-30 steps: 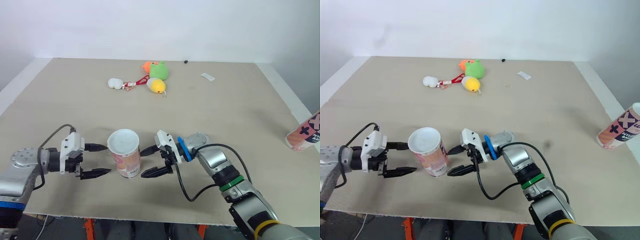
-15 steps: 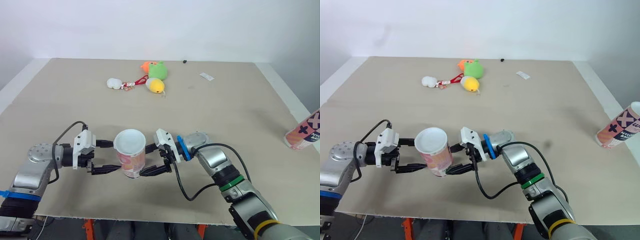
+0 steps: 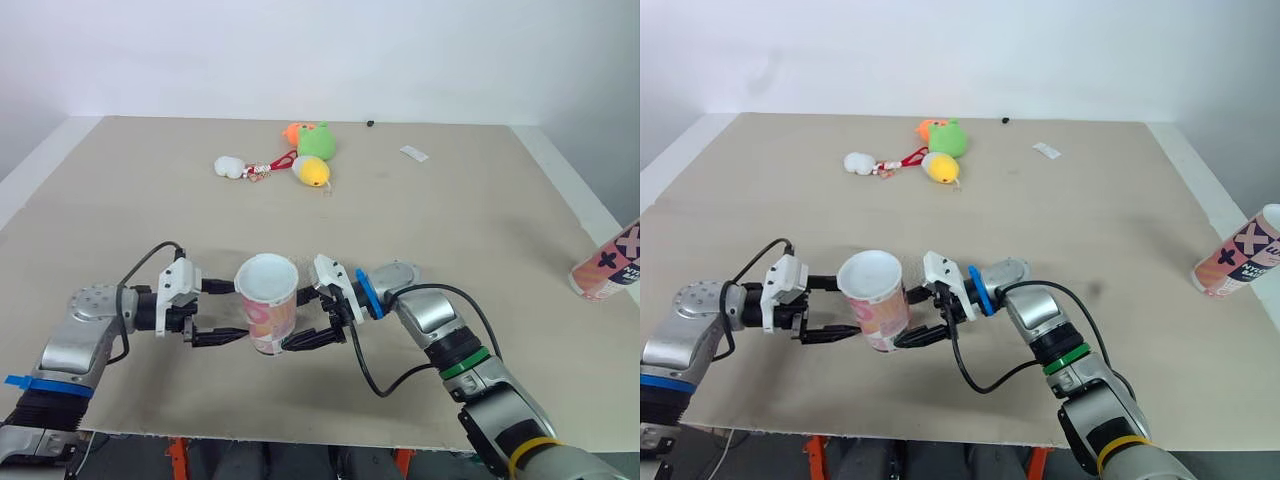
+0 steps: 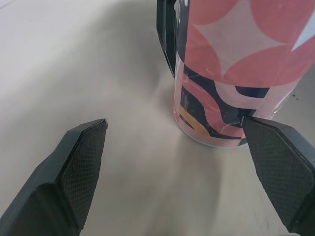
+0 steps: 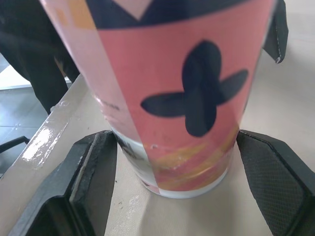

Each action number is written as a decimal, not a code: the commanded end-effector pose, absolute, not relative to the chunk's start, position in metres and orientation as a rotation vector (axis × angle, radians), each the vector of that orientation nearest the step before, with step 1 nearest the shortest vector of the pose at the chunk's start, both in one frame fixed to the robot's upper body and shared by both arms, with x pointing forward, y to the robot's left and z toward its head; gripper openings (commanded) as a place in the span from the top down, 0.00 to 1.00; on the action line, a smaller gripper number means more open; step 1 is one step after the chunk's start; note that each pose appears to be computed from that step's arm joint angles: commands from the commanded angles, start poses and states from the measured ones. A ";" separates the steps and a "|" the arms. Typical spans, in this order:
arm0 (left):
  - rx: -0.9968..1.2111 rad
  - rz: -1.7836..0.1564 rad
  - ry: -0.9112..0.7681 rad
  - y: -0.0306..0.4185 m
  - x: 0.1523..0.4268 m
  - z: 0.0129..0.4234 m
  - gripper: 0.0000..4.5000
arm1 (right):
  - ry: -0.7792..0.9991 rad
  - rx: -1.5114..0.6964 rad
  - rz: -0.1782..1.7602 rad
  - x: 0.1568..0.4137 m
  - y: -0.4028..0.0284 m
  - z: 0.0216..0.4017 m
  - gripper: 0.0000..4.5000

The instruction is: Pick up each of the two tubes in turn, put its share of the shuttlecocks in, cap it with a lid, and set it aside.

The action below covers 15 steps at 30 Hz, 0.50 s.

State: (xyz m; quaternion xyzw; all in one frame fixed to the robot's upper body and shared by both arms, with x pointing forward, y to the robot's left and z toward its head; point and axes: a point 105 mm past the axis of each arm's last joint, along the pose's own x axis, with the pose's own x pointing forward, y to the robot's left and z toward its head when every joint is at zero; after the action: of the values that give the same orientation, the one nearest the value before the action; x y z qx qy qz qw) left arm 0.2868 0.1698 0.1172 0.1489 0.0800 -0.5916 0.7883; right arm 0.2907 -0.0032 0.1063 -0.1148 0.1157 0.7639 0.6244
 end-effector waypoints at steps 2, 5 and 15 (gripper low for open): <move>0.343 -1.302 0.096 0.153 0.288 0.135 0.00 | 0.221 -0.246 1.851 0.278 0.020 0.114 0.09; 0.345 -1.298 0.097 0.154 0.288 0.137 0.00 | 0.225 -0.245 1.852 0.279 0.019 0.112 0.09; 0.347 -1.294 0.121 0.161 0.285 0.132 0.00 | 0.211 -0.229 1.838 0.284 0.012 0.119 0.49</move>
State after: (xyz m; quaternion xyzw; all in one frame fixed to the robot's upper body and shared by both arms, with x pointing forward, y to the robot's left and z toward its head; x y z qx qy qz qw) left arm 0.2852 0.1678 0.1214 0.1517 0.0846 -0.5942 0.7853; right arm 0.2932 -0.0027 0.1078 -0.1030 0.1141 0.7659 0.6243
